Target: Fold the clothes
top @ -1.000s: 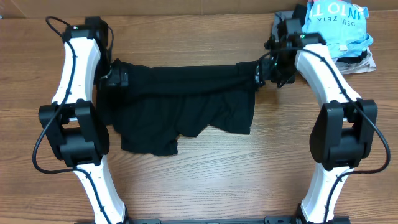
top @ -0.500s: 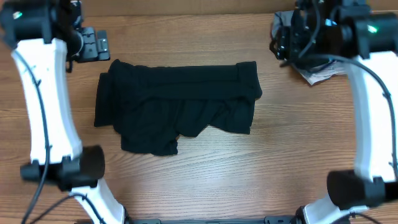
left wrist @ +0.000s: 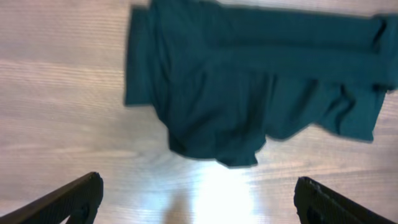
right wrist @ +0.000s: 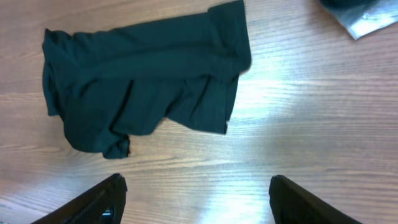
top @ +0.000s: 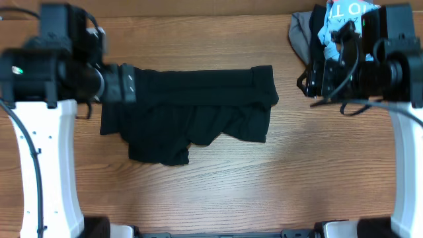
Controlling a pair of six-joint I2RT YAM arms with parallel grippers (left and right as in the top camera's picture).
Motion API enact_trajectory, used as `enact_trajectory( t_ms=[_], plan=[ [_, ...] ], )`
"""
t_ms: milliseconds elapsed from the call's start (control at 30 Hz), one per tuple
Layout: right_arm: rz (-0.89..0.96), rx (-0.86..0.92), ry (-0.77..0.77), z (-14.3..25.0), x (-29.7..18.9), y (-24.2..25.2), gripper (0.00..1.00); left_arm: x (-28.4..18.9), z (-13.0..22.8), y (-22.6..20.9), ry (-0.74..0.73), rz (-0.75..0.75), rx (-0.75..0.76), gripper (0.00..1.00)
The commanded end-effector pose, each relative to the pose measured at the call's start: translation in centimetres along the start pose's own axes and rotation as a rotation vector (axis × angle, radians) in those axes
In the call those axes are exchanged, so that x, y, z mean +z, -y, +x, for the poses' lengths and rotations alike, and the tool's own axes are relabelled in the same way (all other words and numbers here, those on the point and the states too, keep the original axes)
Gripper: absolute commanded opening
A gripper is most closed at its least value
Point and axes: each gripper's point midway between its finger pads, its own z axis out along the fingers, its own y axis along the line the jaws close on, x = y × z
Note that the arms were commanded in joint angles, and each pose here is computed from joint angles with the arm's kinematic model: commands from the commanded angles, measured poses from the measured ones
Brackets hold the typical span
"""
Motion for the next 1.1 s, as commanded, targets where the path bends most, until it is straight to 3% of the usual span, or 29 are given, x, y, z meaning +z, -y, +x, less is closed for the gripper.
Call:
enact_trajectory(
  t_ms=[0, 167, 367, 500, 600, 767, 1067],
  plan=[
    [0.0, 0.02, -0.064, 1.7, 2.6, 0.3, 0.77, 3.1, 3.0, 1.2, -0.088, 0.015, -0.053, 1.0],
    [-0.05, 0.03, -0.149, 3.5, 8.7, 0.6, 0.77, 9.4, 8.2, 5.1, -0.212, 0.113, -0.031, 1.0],
    [-0.064, 0.031, -0.15, 4.3, 13.3, 1.7, 0.84, 16.4, 15.1, 8.6, -0.319, 0.103, 0.011, 1.0],
    [-0.065, 0.03, -0.146, 4.6, 14.9, 2.2, 0.86, 19.6, 18.1, 9.4, -0.332, 0.098, -0.042, 0.98],
    [-0.066, 0.028, -0.141, 4.7, 15.5, 2.3, 0.86, 21.1, 19.1, 8.9, -0.332, 0.086, -0.091, 0.95],
    [-0.068, 0.025, -0.131, 4.8, 16.6, 2.6, 0.86, 23.1, 19.1, 5.8, -0.244, -0.061, -0.098, 0.79],
    [-0.073, 0.02, -0.114, 4.9, 17.8, 3.0, 0.87, 25.5, 18.0, 4.7, -0.17, -0.139, -0.088, 0.72]
  ],
)
